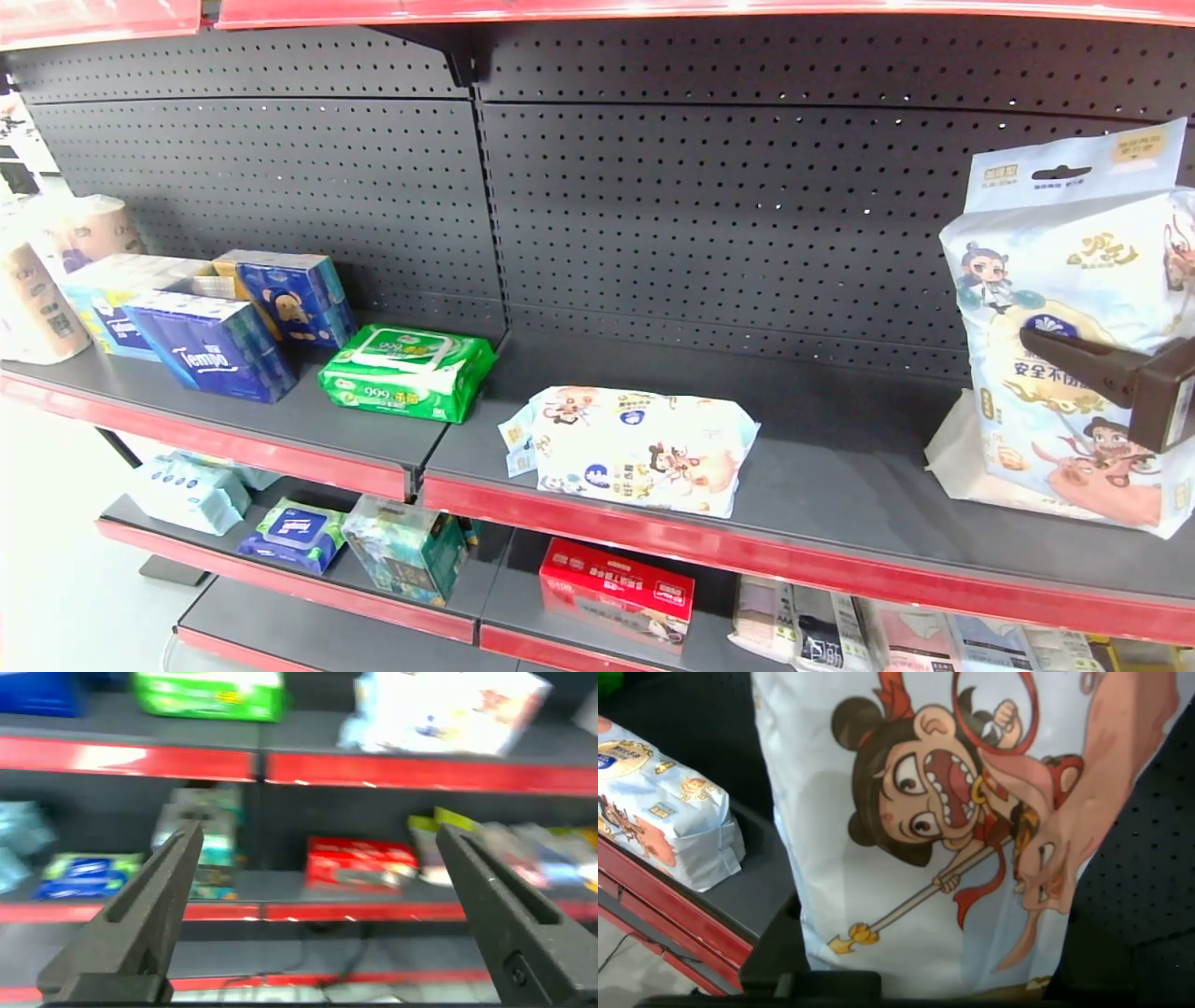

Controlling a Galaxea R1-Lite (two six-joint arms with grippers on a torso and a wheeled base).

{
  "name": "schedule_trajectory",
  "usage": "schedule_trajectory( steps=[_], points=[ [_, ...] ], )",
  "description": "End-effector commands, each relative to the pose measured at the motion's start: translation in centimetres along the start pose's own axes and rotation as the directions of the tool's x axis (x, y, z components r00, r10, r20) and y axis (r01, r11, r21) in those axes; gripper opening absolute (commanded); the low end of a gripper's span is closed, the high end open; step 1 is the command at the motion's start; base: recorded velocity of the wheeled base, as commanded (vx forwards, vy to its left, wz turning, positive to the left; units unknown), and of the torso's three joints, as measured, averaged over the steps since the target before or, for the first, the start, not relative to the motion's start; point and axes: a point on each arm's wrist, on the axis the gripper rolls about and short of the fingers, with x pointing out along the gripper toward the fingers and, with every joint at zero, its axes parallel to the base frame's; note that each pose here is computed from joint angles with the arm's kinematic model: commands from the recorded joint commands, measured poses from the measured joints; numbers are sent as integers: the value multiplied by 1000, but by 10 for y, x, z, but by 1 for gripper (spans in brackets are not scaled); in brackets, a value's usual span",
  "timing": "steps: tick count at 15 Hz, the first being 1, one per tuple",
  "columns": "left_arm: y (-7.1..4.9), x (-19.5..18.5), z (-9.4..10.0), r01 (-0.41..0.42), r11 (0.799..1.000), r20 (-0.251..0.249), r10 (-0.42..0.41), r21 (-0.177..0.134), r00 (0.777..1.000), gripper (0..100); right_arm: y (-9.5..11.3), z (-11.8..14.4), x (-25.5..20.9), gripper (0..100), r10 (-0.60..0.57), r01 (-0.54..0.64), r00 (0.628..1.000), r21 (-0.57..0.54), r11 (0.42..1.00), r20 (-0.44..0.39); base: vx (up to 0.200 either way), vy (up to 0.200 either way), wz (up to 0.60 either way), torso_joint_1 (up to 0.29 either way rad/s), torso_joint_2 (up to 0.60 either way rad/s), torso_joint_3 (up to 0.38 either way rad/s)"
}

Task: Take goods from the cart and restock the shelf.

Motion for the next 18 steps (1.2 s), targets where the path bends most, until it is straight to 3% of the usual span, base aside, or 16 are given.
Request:
schedule_trajectory(
  steps=[1,2,4,6,7,9,11,12,13,15,16,17,18],
  points=[
    [4,4,3,58,998,-70,-61,-37,996,100,-1,0,-1,0,-7,7,1000,0,1000,2,0,0,0,0,0,0],
    [4,5,2,84,996,-75,-86,-38,993,100,-2,1,-1,0,-9,9,1000,-1,1000,3,0,0,0,0,0,0],
    [3,1,1,133,991,-47,-133,-13,990,100,-1,0,-1,0,-9,9,1000,-4,1000,1,0,0,0,0,0,0],
    [2,-2,-1,112,994,-14,-112,17,994,100,-2,2,-1,0,-8,8,1000,-6,1000,6,0,0,0,0,0,0],
    [4,-1,-1,62,998,-8,-61,26,998,100,-2,2,-1,0,-10,10,1000,-6,1000,5,0,0,0,0,0,0],
    [9,1,-2,-126,992,42,126,5,991,100,-2,3,-1,0,-13,13,1000,-6,1000,11,0,0,0,0,0,0],
    [13,1,-2,-277,961,54,277,-9,959,100,-2,3,0,0,-12,12,1000,-6,1000,8,0,0,0,0,0,0],
    [14,0,-2,-318,948,61,319,-34,946,100,-2,3,1,0,-10,10,1000,-6,1000,5,0,0,0,0,0,0],
    [14,1,-1,-321,945,70,324,-58,943,100,-2,2,1,0,-8,8,1000,-6,1000,5,0,0,0,0,0,0],
    [16,2,-3,-371,928,104,372,-26,922,100,-2,3,1,0,-8,8,1000,-6,1000,5,0,0,0,0,0,0],
    [16,2,-2,-377,926,108,377,-27,920,100,-2,3,1,0,-8,8,1000,-6,1000,5,0,0,0,0,0,0],
    [16,2,-3,-382,921,105,388,-72,916,100,-2,3,1,0,-8,8,1000,-4,1000,6,0,0,0,0,0,0],
    [16,2,-2,-377,923,107,383,-76,918,100,-2,3,1,0,-8,8,1000,-4,1000,6,0,0,0,0,0,0]
  ],
)
